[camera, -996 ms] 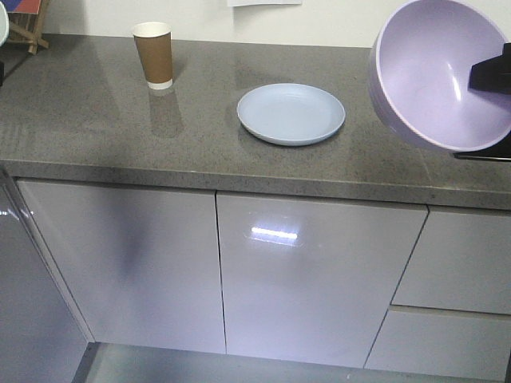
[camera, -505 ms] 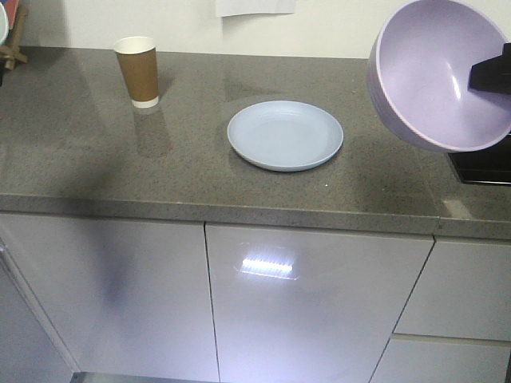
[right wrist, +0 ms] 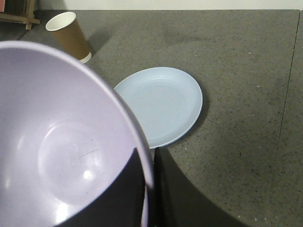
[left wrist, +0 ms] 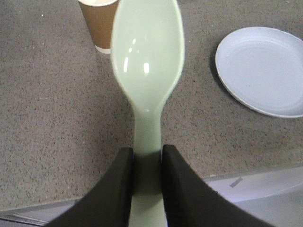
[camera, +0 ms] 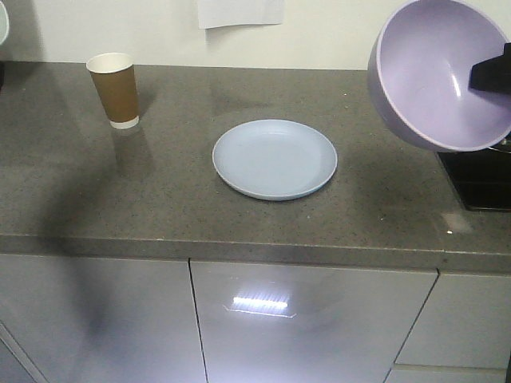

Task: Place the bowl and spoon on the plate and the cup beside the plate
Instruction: 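Drive the base up to the counter, stopping in front of the blue plate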

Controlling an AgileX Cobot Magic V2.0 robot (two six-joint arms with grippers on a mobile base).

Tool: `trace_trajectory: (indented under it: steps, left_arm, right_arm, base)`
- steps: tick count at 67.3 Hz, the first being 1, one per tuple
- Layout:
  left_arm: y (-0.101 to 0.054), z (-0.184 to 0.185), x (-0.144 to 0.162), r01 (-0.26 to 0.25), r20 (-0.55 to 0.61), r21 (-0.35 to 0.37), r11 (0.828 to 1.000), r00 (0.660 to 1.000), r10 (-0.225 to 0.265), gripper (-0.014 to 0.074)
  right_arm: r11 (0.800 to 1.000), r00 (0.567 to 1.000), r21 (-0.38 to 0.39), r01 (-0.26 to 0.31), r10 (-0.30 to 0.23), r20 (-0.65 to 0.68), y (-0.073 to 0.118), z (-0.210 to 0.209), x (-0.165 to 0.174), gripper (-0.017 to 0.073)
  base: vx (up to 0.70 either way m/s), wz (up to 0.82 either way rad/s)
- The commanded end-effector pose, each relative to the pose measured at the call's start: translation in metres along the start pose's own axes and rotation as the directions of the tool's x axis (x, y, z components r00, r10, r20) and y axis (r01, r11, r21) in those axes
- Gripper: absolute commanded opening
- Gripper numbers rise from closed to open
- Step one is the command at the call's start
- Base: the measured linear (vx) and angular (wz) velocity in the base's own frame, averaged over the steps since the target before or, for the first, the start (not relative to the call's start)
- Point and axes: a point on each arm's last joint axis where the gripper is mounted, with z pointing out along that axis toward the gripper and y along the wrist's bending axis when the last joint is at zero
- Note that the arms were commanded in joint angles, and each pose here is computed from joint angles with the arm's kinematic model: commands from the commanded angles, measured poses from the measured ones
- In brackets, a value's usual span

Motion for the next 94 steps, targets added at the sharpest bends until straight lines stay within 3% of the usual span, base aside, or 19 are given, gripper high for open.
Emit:
trace_trajectory:
  steps: [1, 94]
  left_arm:
    - [-0.0046, -0.0157, -0.011, 0.001, 0.111, 0.012, 1.0, 0.994, -0.002, -0.0008]
    - [-0.0046, -0.0157, -0.0111, 0.001, 0.112, 0.012, 1.0, 0.994, -0.002, -0.0008]
  right_arm:
    - [1.0, 0.995, -0.011, 0.005, -0.004, 0.101, 0.0083, -0.0132, -0.0121, -0.0006]
    - [1.0, 0.995, -0.011, 0.005, -0.004, 0.101, 0.0083, -0.0132, -0.0121, -0.0006]
  base:
    - [0.15, 0.04]
    - [0.09, -0.01]
